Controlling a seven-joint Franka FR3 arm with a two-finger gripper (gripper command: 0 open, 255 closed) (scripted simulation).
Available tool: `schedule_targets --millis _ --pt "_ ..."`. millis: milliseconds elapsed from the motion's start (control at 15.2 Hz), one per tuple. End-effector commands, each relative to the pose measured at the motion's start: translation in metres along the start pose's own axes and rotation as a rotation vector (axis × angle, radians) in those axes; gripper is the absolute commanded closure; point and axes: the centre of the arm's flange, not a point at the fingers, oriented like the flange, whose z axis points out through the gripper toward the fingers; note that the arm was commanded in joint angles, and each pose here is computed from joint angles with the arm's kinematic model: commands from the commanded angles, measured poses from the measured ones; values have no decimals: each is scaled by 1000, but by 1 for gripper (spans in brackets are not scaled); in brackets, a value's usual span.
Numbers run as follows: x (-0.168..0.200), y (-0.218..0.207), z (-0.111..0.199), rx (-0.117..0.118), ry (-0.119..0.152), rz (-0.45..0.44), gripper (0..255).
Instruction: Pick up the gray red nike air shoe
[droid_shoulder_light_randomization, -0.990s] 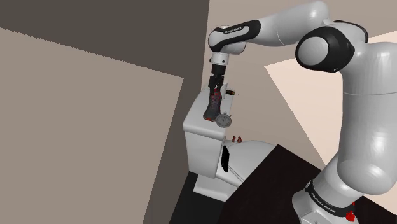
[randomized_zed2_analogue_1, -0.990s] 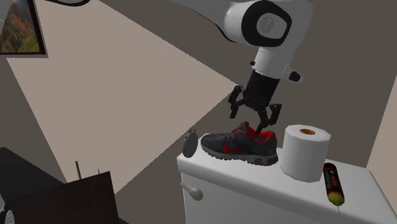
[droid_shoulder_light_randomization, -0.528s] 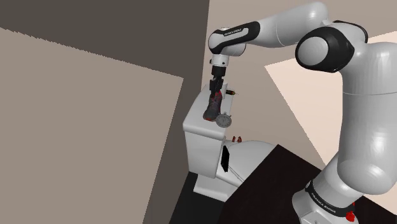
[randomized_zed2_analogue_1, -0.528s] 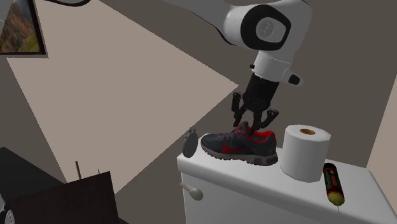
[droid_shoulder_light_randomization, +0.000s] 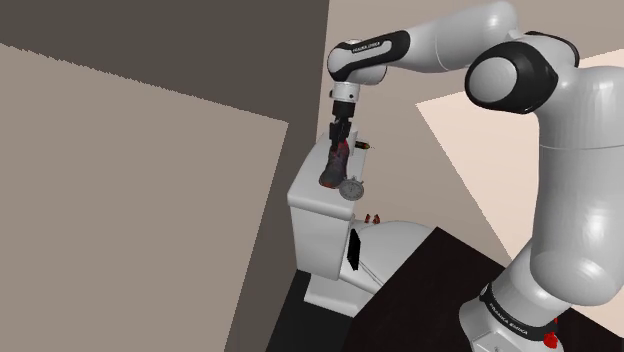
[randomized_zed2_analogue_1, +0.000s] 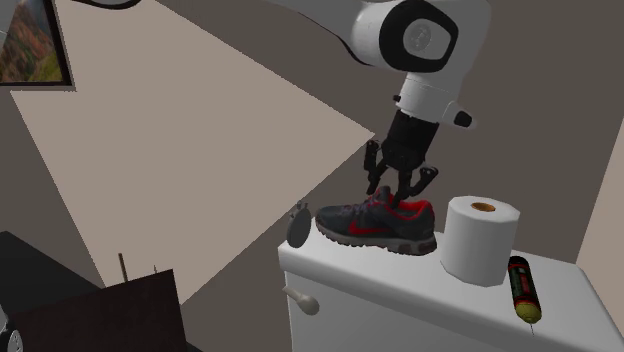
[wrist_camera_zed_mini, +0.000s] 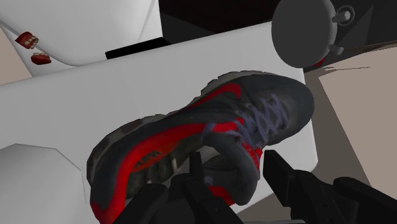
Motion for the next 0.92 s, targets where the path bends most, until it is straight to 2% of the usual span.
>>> schedule_targets --millis 0,726,858 --pt "-1 -2 -10 0 1 0 255" --pt "-7 -18 -66 0 1 0 255" --pt "-7 -19 -67 0 1 0 255"
